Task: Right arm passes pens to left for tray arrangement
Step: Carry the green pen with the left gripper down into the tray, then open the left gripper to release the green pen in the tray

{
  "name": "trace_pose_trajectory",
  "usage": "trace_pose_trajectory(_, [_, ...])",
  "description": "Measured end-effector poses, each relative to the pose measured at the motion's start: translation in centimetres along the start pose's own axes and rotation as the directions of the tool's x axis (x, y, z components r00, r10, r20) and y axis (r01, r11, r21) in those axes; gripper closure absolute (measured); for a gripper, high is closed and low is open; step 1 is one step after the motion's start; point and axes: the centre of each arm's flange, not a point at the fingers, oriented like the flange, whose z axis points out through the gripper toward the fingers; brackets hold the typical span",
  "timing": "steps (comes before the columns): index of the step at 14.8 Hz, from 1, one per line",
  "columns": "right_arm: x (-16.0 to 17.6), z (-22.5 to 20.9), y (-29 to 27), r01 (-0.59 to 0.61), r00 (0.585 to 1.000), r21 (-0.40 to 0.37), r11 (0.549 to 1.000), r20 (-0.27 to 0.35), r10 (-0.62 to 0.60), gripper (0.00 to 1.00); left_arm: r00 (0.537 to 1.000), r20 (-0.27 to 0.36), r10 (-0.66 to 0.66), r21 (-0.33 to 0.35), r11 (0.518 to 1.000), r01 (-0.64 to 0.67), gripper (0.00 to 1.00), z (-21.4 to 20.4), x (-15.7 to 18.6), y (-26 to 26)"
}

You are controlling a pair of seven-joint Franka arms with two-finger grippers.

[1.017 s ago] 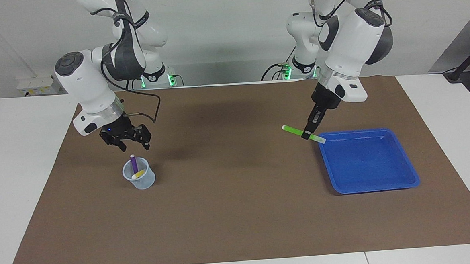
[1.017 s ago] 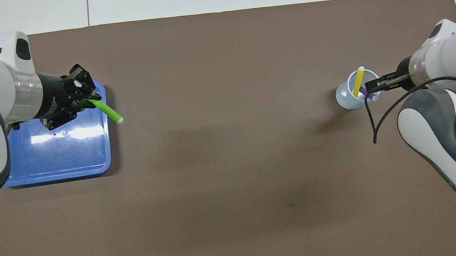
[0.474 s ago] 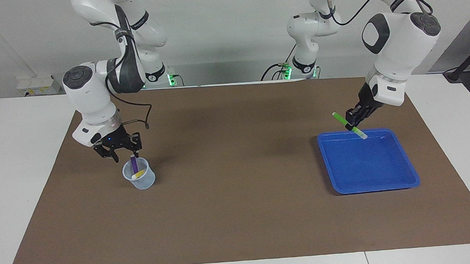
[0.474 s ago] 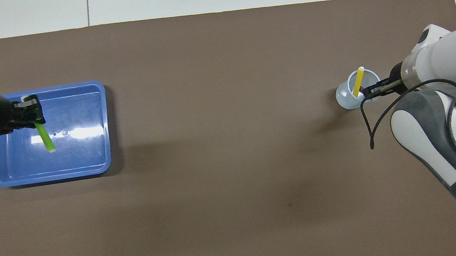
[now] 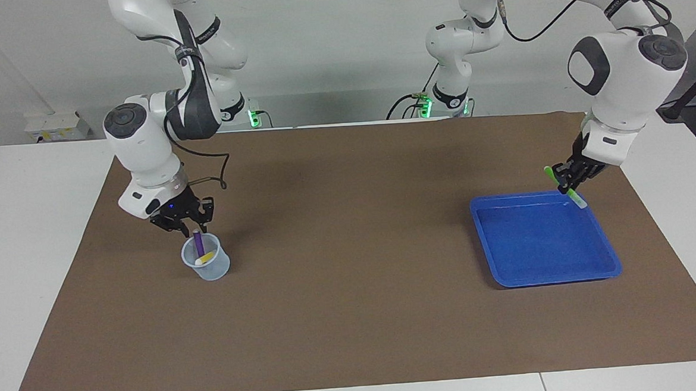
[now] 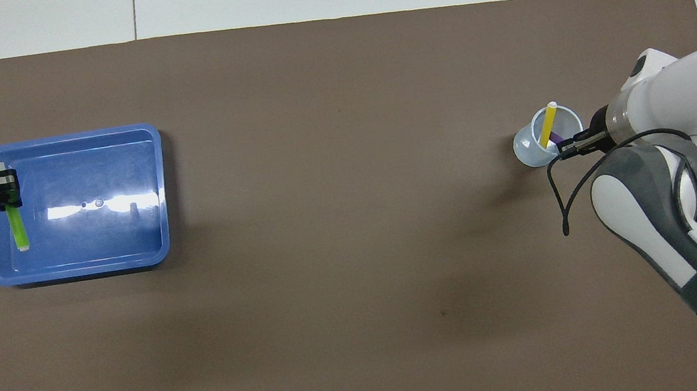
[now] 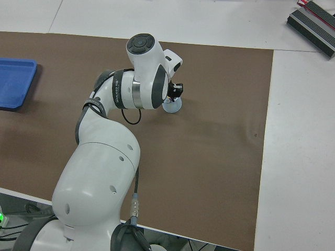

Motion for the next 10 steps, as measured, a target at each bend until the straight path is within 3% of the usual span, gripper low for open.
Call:
trace_pose_trajectory(2, [0.0,0.0,0.0,0.0,1.0,0.0,1.0,0.001,0.0,0.64,0.998,0.025,0.06,0.049,0.997,-0.061,0.82,2.3,0.6,-0.7])
trace_pose_trajectory(6, [-0.1,0.1,0.0,0.0,1.0,0.0,1.0,0.002,0.0,0.66,0.99,0.048,0.131,0.114,0.984,-0.136,0.82,6.5,2.0,-3.2])
trace_pose_trajectory(10, [-0.1,0.2,0.1,-0.001,1.0,0.0,1.0,0.003,0.001,0.68,0.992,0.064,0.11,0.063,0.991,-0.114,0.82,10.7,2.9,-4.0])
